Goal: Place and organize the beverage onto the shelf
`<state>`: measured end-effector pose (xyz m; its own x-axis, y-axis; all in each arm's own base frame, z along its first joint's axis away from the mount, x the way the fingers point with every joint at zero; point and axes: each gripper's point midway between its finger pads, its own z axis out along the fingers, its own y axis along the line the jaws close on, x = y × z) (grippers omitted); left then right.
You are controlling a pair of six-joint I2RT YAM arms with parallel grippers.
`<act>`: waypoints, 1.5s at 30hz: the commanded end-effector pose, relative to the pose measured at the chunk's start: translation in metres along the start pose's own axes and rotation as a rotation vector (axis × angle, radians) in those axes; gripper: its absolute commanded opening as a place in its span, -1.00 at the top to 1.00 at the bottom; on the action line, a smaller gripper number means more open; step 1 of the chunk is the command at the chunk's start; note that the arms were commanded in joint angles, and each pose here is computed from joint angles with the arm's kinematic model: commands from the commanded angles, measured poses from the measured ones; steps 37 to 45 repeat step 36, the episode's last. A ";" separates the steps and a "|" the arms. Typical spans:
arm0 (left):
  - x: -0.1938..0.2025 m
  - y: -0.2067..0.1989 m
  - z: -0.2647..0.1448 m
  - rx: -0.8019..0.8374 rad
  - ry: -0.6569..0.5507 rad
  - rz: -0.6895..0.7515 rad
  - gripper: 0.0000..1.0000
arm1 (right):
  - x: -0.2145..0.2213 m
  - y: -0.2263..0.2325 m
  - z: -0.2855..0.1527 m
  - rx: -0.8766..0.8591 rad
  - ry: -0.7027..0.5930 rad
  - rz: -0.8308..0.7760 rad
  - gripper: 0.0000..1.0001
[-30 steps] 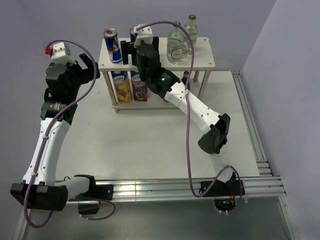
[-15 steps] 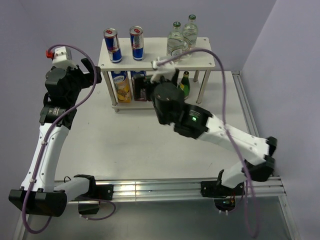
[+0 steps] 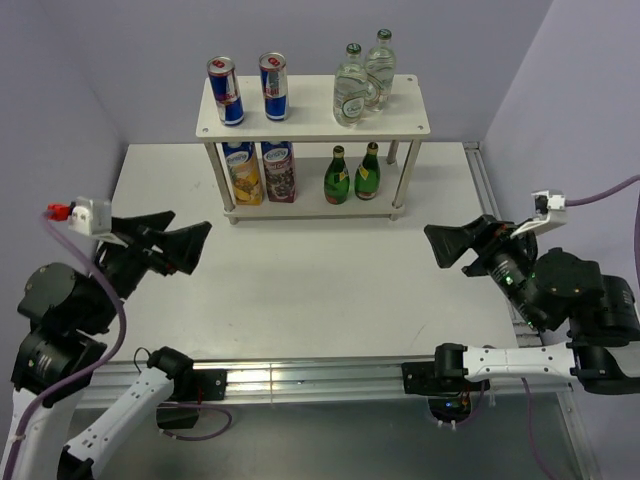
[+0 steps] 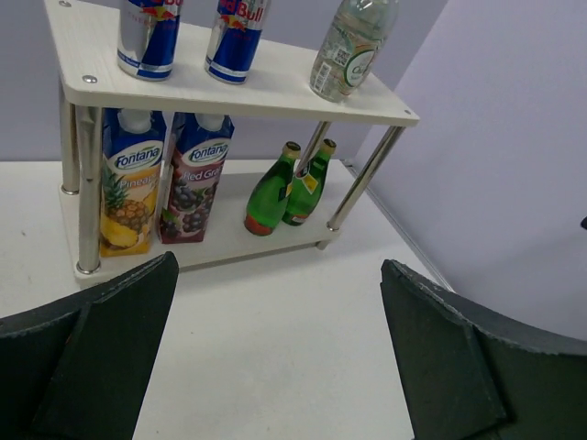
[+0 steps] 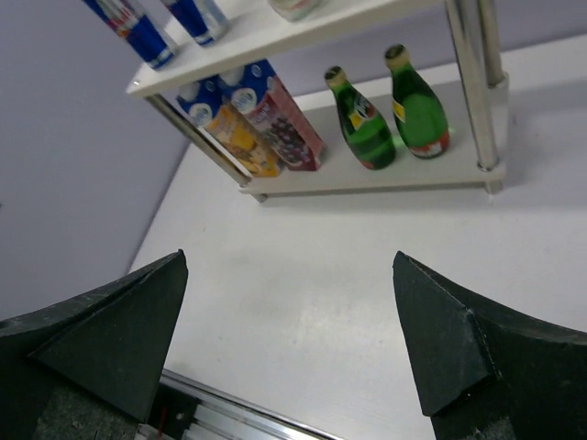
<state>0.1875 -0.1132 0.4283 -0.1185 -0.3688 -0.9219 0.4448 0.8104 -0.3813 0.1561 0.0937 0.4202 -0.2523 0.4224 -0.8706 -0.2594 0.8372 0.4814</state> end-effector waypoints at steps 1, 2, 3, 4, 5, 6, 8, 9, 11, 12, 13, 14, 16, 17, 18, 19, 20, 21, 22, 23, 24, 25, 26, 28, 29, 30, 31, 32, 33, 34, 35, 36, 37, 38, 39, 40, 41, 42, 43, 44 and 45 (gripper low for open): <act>0.023 0.011 -0.001 -0.029 0.033 -0.020 -0.99 | 0.040 -0.022 0.004 0.101 0.097 -0.112 -1.00; 0.024 0.012 -0.002 -0.031 0.038 -0.019 -0.99 | 0.041 -0.023 0.004 0.105 0.099 -0.116 -1.00; 0.027 0.019 -0.003 -0.064 0.033 -0.018 -0.99 | 0.042 -0.024 0.003 0.109 0.102 -0.113 -1.00; 0.029 0.021 -0.003 -0.074 0.034 -0.019 -0.99 | 0.045 -0.026 0.004 0.114 0.109 -0.123 -1.00; 0.030 0.024 -0.004 -0.085 0.033 -0.019 -0.99 | 0.046 -0.027 0.004 0.115 0.110 -0.124 -1.00; 0.031 0.028 -0.004 -0.104 0.025 -0.021 -0.99 | 0.047 -0.027 0.003 0.114 0.112 -0.119 -1.00; 0.031 0.029 -0.003 -0.108 0.023 -0.020 -0.99 | 0.050 -0.027 0.004 0.110 0.115 -0.116 -1.00; 0.033 0.029 -0.002 -0.106 0.027 -0.018 -0.99 | 0.051 -0.028 0.003 0.105 0.115 -0.118 -1.00; 0.033 0.030 0.000 -0.108 0.028 -0.012 -0.99 | 0.053 -0.028 0.004 0.098 0.115 -0.115 -1.00; 0.034 0.031 0.002 -0.114 0.034 -0.013 -0.99 | 0.052 -0.028 0.003 0.096 0.113 -0.114 -1.00; 0.035 0.032 0.002 -0.117 0.038 -0.010 -0.99 | 0.051 -0.028 0.003 0.097 0.110 -0.108 -1.00; 0.036 0.033 0.004 -0.121 0.043 -0.008 -0.99 | 0.051 -0.028 0.003 0.097 0.109 -0.110 -1.00; 0.034 0.031 0.006 -0.117 0.045 -0.007 -0.99 | 0.050 -0.027 0.003 0.091 0.107 -0.110 -1.00; 0.033 0.031 0.006 -0.117 0.042 -0.004 -0.99 | 0.049 -0.027 0.004 0.092 0.104 -0.112 -1.00; 0.033 0.032 0.006 -0.120 0.038 -0.002 -0.99 | 0.049 -0.027 0.004 0.089 0.103 -0.114 -1.00; 0.032 0.032 0.005 -0.122 0.033 0.000 -0.99 | 0.049 -0.025 0.004 0.085 0.101 -0.111 -1.00; 0.031 0.032 0.006 -0.124 0.030 -0.002 -0.99 | 0.049 -0.025 0.004 0.084 0.100 -0.113 -1.00; 0.031 0.032 0.005 -0.123 0.029 0.000 -0.99 | 0.049 -0.024 0.005 0.084 0.100 -0.114 -1.00; 0.031 0.033 0.005 -0.124 0.027 0.001 -0.99 | 0.049 -0.024 0.005 0.082 0.099 -0.113 -1.00; 0.032 0.033 0.005 -0.123 0.029 0.000 -0.99 | 0.049 -0.023 0.005 0.081 0.100 -0.118 -1.00; 0.033 0.033 0.006 -0.126 0.031 0.000 -0.99 | 0.048 -0.023 0.005 0.082 0.099 -0.116 -1.00; 0.032 0.033 0.005 -0.125 0.030 0.000 -0.99 | 0.048 -0.022 0.005 0.079 0.098 -0.116 -1.00; 0.033 0.033 0.006 -0.126 0.031 0.000 -0.99 | 0.047 -0.022 0.005 0.081 0.096 -0.120 -1.00; 0.032 0.034 0.005 -0.128 0.029 0.001 -0.99 | 0.045 -0.022 0.006 0.081 0.089 -0.117 -1.00; 0.031 0.034 0.005 -0.130 0.025 0.003 -0.99 | 0.045 -0.022 0.006 0.083 0.088 -0.122 -1.00; 0.030 0.034 0.005 -0.129 0.023 0.003 -0.99 | 0.043 -0.022 0.006 0.085 0.083 -0.119 -1.00; 0.030 0.033 0.005 -0.128 0.024 0.003 -0.99 | 0.043 -0.021 0.006 0.084 0.082 -0.117 -1.00; 0.030 0.034 0.005 -0.129 0.023 0.003 -0.99 | 0.042 -0.021 0.006 0.084 0.080 -0.121 -1.00; 0.029 0.033 0.005 -0.126 0.021 0.003 -0.99 | 0.043 -0.022 0.007 0.084 0.081 -0.134 -0.99; 0.029 0.033 0.005 -0.128 0.021 0.003 -0.99 | 0.041 -0.022 0.007 0.089 0.068 -0.133 -0.99; 0.030 0.034 0.005 -0.130 0.023 0.004 -0.99 | 0.038 -0.024 0.007 0.103 0.056 -0.129 -1.00; 0.030 0.034 0.005 -0.132 0.023 0.006 -0.99 | 0.040 -0.025 0.008 0.102 0.055 -0.139 -1.00; 0.030 0.034 0.005 -0.132 0.023 0.006 -0.99 | 0.040 -0.025 0.008 0.102 0.055 -0.139 -1.00; 0.030 0.034 0.005 -0.132 0.023 0.006 -0.99 | 0.040 -0.025 0.008 0.102 0.055 -0.139 -1.00; 0.030 0.034 0.005 -0.132 0.023 0.006 -0.99 | 0.040 -0.025 0.008 0.102 0.055 -0.139 -1.00; 0.030 0.034 0.005 -0.132 0.023 0.006 -0.99 | 0.040 -0.025 0.008 0.102 0.055 -0.139 -1.00; 0.030 0.034 0.005 -0.132 0.023 0.006 -0.99 | 0.040 -0.025 0.008 0.102 0.055 -0.139 -1.00; 0.030 0.034 0.005 -0.132 0.023 0.006 -0.99 | 0.040 -0.025 0.008 0.102 0.055 -0.139 -1.00; 0.030 0.034 0.005 -0.132 0.023 0.006 -0.99 | 0.040 -0.025 0.008 0.102 0.055 -0.139 -1.00; 0.030 0.034 0.005 -0.132 0.023 0.006 -0.99 | 0.040 -0.025 0.008 0.102 0.055 -0.139 -1.00; 0.030 0.034 0.005 -0.132 0.023 0.006 -0.99 | 0.040 -0.025 0.008 0.102 0.055 -0.139 -1.00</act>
